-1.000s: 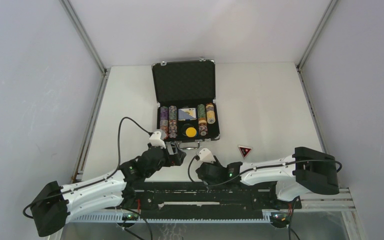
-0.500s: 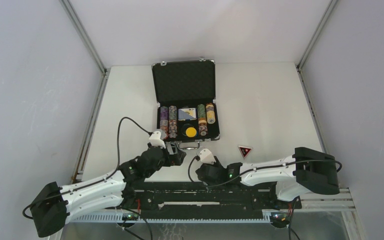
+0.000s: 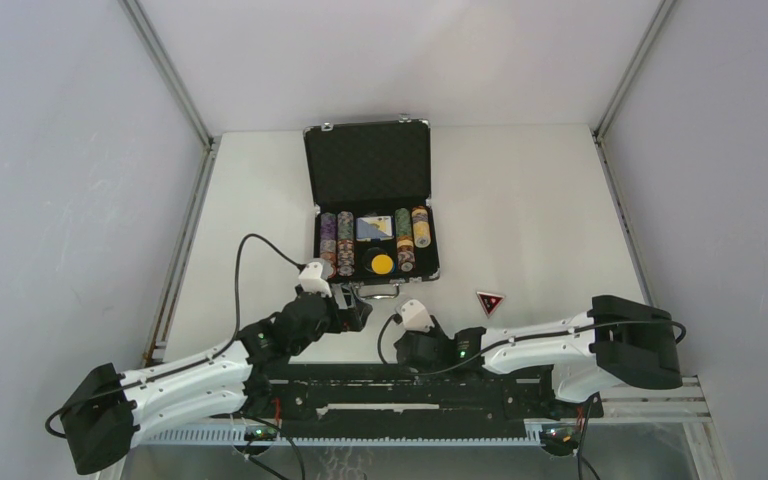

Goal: Pack up texas hold em set

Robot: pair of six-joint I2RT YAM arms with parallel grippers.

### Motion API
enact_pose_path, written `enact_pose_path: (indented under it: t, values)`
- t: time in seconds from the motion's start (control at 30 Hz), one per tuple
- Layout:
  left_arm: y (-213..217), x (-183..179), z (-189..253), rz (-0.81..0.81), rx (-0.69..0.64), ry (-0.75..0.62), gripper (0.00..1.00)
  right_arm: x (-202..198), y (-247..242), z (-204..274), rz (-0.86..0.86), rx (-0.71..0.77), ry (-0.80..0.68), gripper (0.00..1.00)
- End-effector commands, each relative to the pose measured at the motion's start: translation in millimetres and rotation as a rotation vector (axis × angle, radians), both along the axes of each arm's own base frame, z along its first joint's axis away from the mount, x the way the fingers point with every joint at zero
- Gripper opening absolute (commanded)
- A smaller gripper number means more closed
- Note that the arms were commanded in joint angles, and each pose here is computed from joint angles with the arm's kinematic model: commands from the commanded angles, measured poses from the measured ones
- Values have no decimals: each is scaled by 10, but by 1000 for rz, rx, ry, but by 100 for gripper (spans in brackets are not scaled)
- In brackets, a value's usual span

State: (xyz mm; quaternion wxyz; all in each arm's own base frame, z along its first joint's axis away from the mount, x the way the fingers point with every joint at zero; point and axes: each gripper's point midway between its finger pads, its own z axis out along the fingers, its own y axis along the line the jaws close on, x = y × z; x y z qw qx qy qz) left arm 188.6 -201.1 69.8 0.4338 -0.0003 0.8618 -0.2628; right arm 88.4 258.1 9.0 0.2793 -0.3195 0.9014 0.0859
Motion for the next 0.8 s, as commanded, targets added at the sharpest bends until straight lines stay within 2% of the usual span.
enact_pose_path:
  t: [0.0, 0.47, 0.77]
  values:
    - [-111, 111, 315, -5, -55, -70, 95, -107, -114, -89, -8, -41, 51, 61]
    - [-84, 105, 281, 0, -53, -65, 95, -82, -57, -166, 16, -85, 47, 60]
    - [-62, 106, 284, 6, -58, -67, 95, -121, -69, -152, 17, -84, 60, 54]
